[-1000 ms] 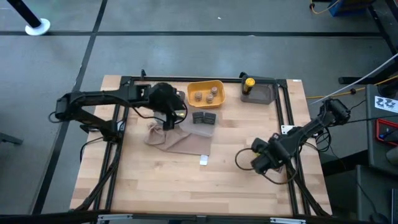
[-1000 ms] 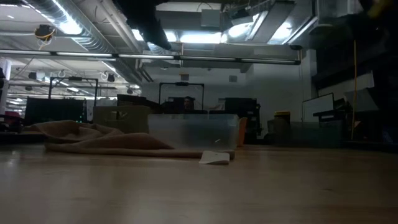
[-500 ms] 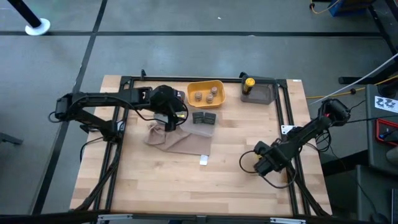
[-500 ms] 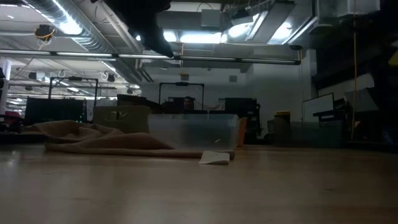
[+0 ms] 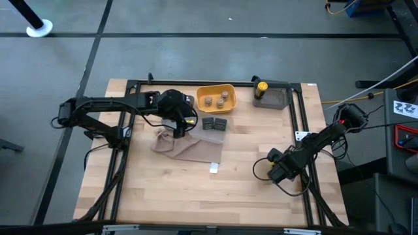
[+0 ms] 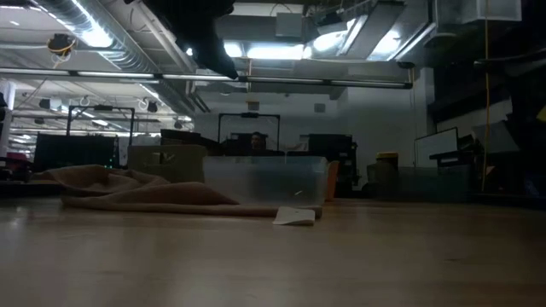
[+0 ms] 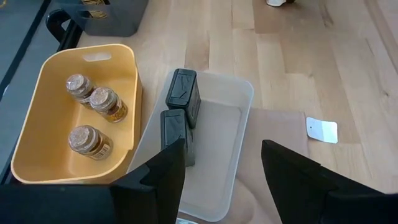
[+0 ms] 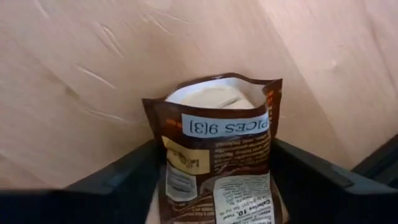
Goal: Sort spices by type
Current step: Put the orange seasoning pack into the gray bin
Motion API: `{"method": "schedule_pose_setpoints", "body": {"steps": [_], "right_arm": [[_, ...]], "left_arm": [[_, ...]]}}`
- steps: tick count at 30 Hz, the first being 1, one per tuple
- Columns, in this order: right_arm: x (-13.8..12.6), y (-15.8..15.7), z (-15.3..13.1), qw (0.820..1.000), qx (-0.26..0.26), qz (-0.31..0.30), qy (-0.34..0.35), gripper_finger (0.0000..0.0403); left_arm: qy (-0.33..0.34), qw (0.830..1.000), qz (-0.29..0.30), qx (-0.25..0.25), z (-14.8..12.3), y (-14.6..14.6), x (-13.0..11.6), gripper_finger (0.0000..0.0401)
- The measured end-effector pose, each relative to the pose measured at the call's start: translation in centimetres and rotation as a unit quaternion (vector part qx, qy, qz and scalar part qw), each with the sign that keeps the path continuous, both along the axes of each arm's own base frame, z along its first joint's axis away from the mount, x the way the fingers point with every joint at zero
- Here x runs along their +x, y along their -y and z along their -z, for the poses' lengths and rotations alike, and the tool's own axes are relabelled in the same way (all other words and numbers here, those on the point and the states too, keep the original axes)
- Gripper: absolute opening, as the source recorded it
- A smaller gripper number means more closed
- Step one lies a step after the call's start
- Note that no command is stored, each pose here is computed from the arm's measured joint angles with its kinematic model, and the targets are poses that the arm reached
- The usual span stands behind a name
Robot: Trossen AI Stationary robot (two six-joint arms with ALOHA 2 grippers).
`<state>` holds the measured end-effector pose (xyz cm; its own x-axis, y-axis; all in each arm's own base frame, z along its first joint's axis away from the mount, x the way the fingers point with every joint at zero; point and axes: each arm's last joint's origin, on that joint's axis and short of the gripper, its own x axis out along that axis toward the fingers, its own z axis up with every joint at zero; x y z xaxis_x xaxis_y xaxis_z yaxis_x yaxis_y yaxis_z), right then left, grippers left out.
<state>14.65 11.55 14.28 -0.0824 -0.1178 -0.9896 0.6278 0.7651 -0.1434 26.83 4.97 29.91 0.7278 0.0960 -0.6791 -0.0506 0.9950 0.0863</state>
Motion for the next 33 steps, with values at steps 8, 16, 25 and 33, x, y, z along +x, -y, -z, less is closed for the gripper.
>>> {"method": "schedule_pose_setpoints", "body": {"steps": [8, 16, 25, 33], "right_arm": [[0.5, -0.3, 0.2, 0.999, 0.008, -0.003, 0.037, 0.0154], [2.9, -1.3, -0.8, 0.981, -0.02, -0.001, 0.193, 0.0075], [6.0, -2.4, -3.4, 0.905, -0.111, 0.013, 0.411, 0.0081], [8.7, -3.8, -7.5, 0.802, -0.246, -0.06, 0.541, 0.0082]], "left_arm": [[0.0, 1.0, 0.0, 0.0, 0.0, 0.0, 0.0, 0.0194], [0.002, 1.0, -0.008, -0.013, 0.0, 0.3, 0.1, 0.0194], [0.007, 0.998, -0.021, -0.063, 0.0, 2.1, 0.3, 0.0194], [0.037, 0.995, 0.004, -0.09, -0.5, 3.9, 0.9, 0.0194]]}}
